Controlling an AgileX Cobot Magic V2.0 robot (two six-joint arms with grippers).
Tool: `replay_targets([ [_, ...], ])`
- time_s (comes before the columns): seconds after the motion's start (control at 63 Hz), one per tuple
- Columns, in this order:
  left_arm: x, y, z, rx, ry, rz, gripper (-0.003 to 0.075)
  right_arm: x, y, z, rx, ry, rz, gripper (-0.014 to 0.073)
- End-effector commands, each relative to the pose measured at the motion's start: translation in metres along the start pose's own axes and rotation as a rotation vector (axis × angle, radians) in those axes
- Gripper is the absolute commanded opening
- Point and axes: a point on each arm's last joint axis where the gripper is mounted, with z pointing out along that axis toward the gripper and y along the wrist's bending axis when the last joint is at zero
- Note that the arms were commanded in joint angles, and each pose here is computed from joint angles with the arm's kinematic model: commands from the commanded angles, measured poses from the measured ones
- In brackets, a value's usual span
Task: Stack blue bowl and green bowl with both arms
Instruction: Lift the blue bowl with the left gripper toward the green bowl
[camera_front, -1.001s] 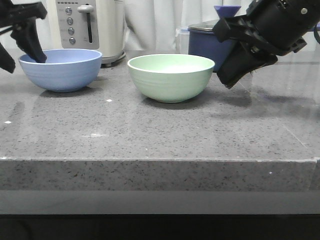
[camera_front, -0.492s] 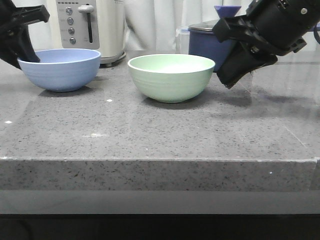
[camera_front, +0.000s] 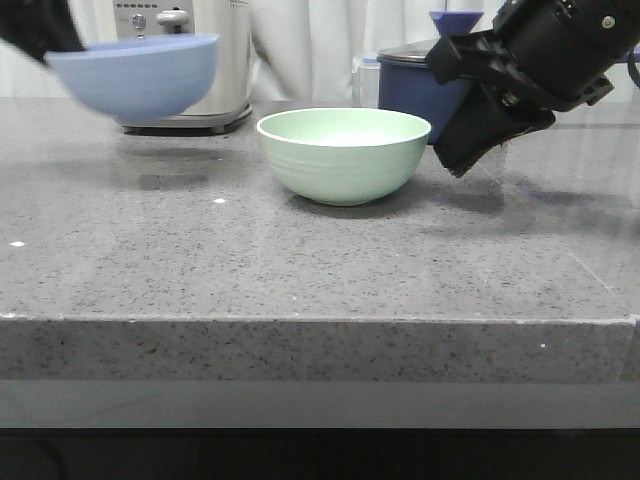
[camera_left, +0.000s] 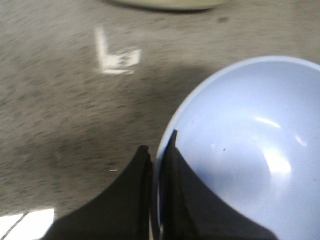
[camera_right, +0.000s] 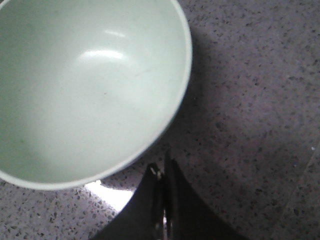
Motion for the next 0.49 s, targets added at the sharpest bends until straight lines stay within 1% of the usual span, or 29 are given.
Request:
replay_targets([
  [0.0, -0.014, -0.046, -0.043, 0.103, -0.126, 0.083, -0.0020, -0.014, 0.004, -0.014, 0.005, -0.082, -0.005, -0.0062],
  [0.175, -0.014, -0.102, -0.050, 0.188, -0.152, 0.205, -0.0019, -0.014, 0.004, -0.014, 0.005, -0.082, -0.005, -0.0062],
  [0.254, -0.013, -0.120, -0.045, 0.185, -0.142, 0.239, -0.0019, -0.014, 0.004, -0.014, 0.005, -0.082, -0.005, -0.0062],
  [0.349, -0.012, -0.134, -0.035, 0.162, -0.110, 0.279, -0.0019, -0.014, 0.004, -0.014, 0.005, -0.082, -0.005, -0.0062],
  [0.477, -0.008, -0.149, -0.018, 0.175, -0.063, 0.311, -0.0019, -0.014, 0.004, -0.014, 0.004, -0.081, -0.005, -0.0062],
])
